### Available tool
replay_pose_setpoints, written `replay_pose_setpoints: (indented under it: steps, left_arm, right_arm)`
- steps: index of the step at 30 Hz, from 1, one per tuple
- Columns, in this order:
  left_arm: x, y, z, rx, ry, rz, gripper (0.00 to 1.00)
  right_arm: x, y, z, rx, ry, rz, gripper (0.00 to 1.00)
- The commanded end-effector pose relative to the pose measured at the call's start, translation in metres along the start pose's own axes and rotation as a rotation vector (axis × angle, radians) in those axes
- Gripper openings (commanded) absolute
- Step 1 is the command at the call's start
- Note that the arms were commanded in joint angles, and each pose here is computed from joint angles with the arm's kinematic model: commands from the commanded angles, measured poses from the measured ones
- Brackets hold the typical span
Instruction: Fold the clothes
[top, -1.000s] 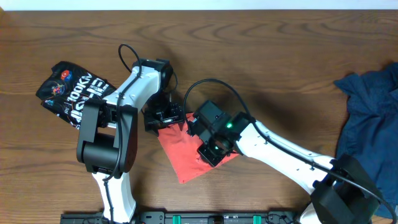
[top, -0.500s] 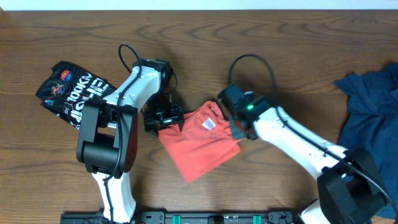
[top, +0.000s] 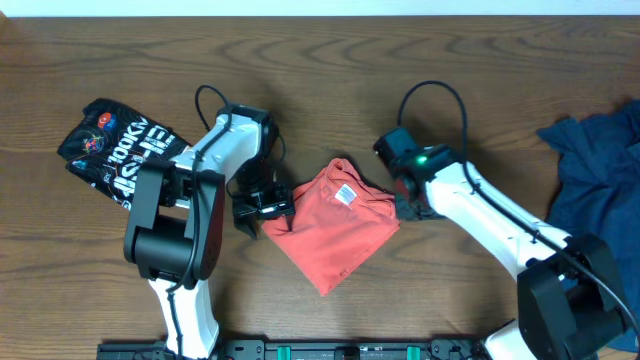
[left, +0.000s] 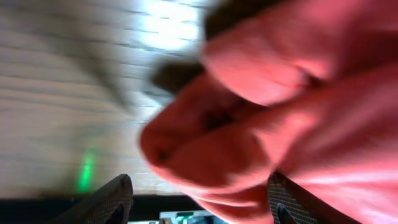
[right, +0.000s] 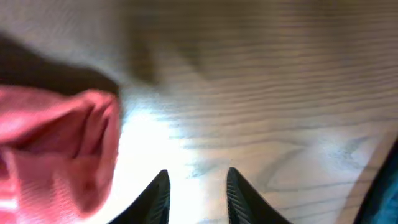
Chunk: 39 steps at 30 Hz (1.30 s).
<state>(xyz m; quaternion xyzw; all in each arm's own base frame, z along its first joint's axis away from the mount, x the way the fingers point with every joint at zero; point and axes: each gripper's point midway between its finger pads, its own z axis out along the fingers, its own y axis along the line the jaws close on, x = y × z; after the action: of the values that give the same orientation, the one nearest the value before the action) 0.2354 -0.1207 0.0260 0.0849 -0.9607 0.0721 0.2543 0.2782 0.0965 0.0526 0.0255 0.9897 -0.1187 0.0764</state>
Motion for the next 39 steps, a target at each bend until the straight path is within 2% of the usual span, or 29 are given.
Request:
replay_pose_setpoints:
  steps: [1, 4, 6, 7, 10, 14, 18, 21, 23, 25, 27, 29, 33, 34, 37, 39]
  left_arm:
    - [0.006, -0.009, -0.017, 0.029, -0.075, 0.025, 0.71]
    - [0.004, 0.0, -0.026, -0.017, -0.13, 0.007, 0.71]
    - [0.004, 0.001, -0.027, -0.024, -0.134, 0.006, 0.71]
    - [0.005, 0.001, -0.027, -0.025, -0.133, 0.006, 0.71]
    - [0.004, 0.002, -0.025, -0.024, -0.133, -0.01, 0.72]
    - [0.002, 0.0, -0.026, -0.019, -0.143, -0.009, 0.72]
    - [-0.002, -0.001, -0.026, -0.013, -0.158, -0.004, 0.72]
    - [-0.005, -0.003, -0.027, -0.007, -0.171, 0.0, 0.72]
    - [-0.006, -0.003, -0.027, -0.006, -0.174, 0.001, 0.72]
    - [-0.007, -0.004, -0.027, -0.004, -0.178, 0.002, 0.73]
    - [-0.008, -0.004, -0.027, -0.002, -0.181, 0.003, 0.72]
    - [-0.008, -0.004, -0.027, -0.002, -0.183, 0.003, 0.72]
    - [-0.011, -0.006, -0.028, 0.005, -0.197, 0.008, 0.72]
    - [-0.014, -0.007, -0.029, 0.009, -0.208, 0.015, 0.77]
    - [-0.029, -0.015, -0.033, 0.029, -0.271, 0.093, 0.78]
    - [-0.041, -0.024, -0.037, 0.059, -0.324, 0.166, 0.84]
  right_arm:
    - [-0.007, 0.011, -0.002, -0.114, 0.001, -0.016, 0.24]
    - [-0.012, 0.08, -0.038, -0.533, -0.066, -0.331, 0.25]
    - [-0.013, 0.112, -0.067, -0.743, -0.148, -0.475, 0.4]
    - [-0.014, 0.117, -0.071, -0.764, -0.169, -0.489, 0.42]
    - [-0.01, 0.125, -0.068, -0.749, -0.181, -0.553, 0.42]
    - [0.007, 0.144, -0.056, -0.78, -0.127, -0.629, 0.36]
    - [0.02, 0.161, -0.051, -0.834, -0.091, -0.685, 0.34]
    - [0.011, 0.159, -0.041, -0.776, -0.116, -0.673, 0.34]
    - [-0.008, 0.149, -0.027, -0.654, -0.155, -0.595, 0.26]
    - [-0.033, 0.129, -0.014, -0.495, -0.205, -0.465, 0.29]
    - [-0.057, 0.099, -0.004, -0.32, -0.26, -0.298, 0.38]
    - [-0.07, 0.079, 0.0, -0.224, -0.292, -0.195, 0.39]
    - [-0.073, 0.063, 0.003, -0.206, -0.272, -0.106, 0.35]
    - [-0.07, 0.062, 0.001, -0.216, -0.259, -0.099, 0.35]
    - [-0.058, 0.064, -0.011, -0.271, -0.221, -0.108, 0.35]
    - [-0.048, 0.066, -0.024, -0.326, -0.196, -0.115, 0.34]
